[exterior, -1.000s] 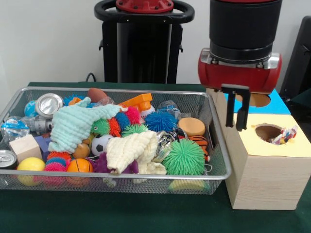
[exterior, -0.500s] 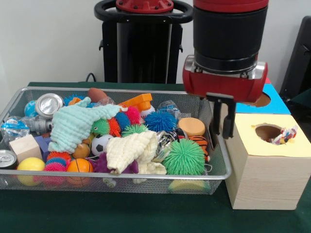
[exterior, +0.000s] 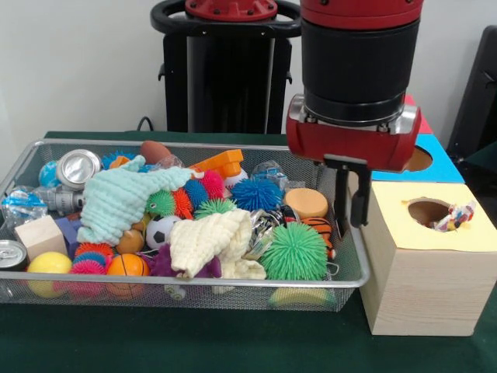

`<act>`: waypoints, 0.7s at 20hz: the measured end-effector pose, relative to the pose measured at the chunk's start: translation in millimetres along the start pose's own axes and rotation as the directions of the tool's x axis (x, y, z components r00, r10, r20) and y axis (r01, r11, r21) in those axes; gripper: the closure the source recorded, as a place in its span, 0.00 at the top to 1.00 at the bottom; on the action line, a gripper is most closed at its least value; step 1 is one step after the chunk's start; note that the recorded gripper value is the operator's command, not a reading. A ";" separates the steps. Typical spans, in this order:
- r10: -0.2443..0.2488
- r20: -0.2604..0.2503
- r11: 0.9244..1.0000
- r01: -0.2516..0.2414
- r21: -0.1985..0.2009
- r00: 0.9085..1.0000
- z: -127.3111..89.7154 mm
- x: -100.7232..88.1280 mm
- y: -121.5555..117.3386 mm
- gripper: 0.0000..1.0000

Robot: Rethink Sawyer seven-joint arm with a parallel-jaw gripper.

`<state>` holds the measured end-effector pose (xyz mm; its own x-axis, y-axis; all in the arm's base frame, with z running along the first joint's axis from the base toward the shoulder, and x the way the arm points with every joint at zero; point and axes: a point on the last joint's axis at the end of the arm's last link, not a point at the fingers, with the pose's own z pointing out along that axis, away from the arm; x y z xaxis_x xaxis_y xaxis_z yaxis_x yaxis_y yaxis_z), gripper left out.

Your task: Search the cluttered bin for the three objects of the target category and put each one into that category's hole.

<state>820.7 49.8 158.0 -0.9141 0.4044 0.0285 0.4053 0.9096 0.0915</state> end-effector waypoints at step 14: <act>-0.028 0.021 1.000 0.028 -0.009 0.999 -17.0 7.5 23.2 0.00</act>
<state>823.0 72.3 177.3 -0.9246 0.3808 0.0046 0.3793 0.9197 0.1010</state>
